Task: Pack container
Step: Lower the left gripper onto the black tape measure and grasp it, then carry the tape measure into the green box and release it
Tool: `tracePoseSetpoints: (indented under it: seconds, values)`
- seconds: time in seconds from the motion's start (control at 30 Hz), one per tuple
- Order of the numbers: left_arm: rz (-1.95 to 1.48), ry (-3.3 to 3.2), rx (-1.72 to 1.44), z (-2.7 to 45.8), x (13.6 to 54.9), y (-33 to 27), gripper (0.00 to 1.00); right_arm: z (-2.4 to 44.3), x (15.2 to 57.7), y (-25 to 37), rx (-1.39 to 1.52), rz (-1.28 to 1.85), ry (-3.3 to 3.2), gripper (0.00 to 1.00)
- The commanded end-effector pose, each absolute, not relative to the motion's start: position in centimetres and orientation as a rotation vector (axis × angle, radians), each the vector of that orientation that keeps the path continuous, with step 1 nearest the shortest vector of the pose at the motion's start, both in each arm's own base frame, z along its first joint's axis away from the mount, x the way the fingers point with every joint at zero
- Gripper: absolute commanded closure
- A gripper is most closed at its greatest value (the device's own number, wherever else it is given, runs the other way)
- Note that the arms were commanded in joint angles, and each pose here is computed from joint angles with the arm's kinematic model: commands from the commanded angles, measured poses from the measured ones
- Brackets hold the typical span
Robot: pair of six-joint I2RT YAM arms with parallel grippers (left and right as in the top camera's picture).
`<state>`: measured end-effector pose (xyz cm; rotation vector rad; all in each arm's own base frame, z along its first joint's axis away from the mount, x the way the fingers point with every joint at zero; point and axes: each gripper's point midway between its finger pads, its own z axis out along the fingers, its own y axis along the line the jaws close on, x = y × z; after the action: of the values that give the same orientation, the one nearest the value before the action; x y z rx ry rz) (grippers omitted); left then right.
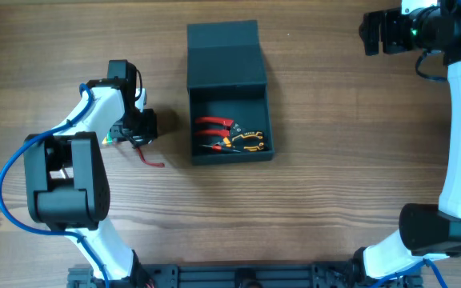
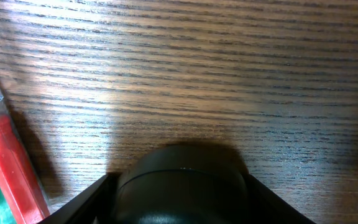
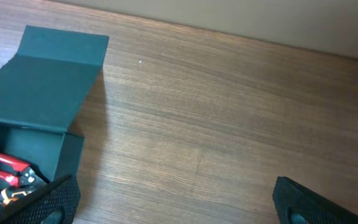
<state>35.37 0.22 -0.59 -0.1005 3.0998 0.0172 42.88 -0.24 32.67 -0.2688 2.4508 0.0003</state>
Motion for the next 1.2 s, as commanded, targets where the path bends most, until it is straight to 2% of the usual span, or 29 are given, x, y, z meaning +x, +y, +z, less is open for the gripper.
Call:
tracePoseSetpoints:
  seconds: [0.0,0.27,0.47,0.53,0.67,0.73,0.8,1.03,1.17]
  values:
    - [-0.016,3.174,-0.093,-2.6,33.4,-0.1,0.42,31.8,43.1,-0.2,-0.275,0.005,2.472,0.00]
    - [-0.057,3.175,-0.095,-2.5,33.4,-0.6,0.49,31.8,43.1,-0.2,-0.275,0.005,2.472,0.00]
    - [-0.056,3.187,-0.126,-2.2,33.3,-0.6,0.61,31.8,43.1,-0.2,-0.276,0.005,2.472,0.00]
    - [-0.056,3.193,-0.126,-1.7,33.5,-0.6,0.70,31.8,43.1,-0.2,-0.276,0.004,2.472,0.00]
    - [-0.056,3.188,-0.125,-0.1,34.4,-0.6,0.82,31.9,43.2,-0.2,-0.276,0.003,2.468,0.00]
    - [-0.056,3.183,-0.125,1.0,35.0,-0.6,0.92,31.9,43.2,-0.2,-0.275,0.001,2.464,0.00]
    - [-0.056,3.173,-0.125,2.2,35.7,-0.6,0.96,32.0,43.3,-0.4,-0.270,-0.012,2.465,0.00]
    - [-0.093,3.058,-0.142,9.1,39.0,-1.5,0.96,32.0,43.2,-0.6,-0.258,-0.024,2.466,0.00]
    - [-0.103,2.965,0.030,14.2,39.9,-5.7,0.96,33.4,43.2,-3.7,-0.003,-0.122,2.432,0.00]
